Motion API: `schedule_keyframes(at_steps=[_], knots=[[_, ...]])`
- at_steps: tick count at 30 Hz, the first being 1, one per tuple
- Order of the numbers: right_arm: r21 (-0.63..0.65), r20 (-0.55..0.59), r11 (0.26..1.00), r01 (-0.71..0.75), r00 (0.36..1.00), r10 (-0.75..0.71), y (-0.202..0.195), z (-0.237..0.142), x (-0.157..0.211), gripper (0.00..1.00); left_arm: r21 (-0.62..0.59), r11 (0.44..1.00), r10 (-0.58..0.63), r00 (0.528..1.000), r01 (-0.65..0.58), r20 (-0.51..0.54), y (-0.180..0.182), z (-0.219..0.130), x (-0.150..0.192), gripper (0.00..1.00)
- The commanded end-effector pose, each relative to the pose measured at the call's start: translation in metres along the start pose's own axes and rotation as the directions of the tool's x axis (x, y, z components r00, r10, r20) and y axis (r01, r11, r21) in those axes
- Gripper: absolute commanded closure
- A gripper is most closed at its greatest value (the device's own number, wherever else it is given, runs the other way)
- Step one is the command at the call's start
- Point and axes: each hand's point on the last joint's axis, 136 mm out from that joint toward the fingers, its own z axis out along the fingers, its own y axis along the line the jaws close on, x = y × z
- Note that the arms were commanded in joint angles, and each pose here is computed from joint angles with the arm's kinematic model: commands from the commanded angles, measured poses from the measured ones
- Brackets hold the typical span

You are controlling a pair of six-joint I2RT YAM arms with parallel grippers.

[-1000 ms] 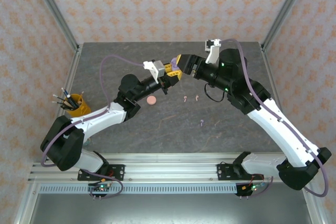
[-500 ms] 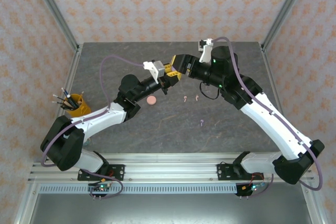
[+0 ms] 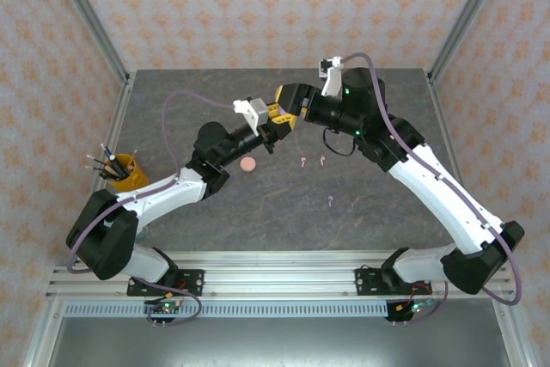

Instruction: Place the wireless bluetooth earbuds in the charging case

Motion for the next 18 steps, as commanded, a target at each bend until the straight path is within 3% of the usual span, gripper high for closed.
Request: schedule_keyframes(at_steps=[1,10,18], knots=[[-0.116,-0.05,0.993,-0.014,0.999,0.008,0.027,0.004,0.004,0.35,0.038,0.999,0.033,0.997,-0.035,0.065,-0.012,-0.002,-0.021,1.0],[-0.125,-0.067,0.992,-0.025,0.998,0.016,0.03,0.016,0.003,0.33,0.039,0.999,0.028,0.998,-0.03,0.061,-0.011,0.0,-0.019,1.0],[0.044,0.11,0.999,0.031,0.993,-0.036,0.011,-0.027,-0.022,0.26,0.02,0.999,0.026,0.998,-0.027,0.064,-0.007,0.0,-0.016,1.0]])
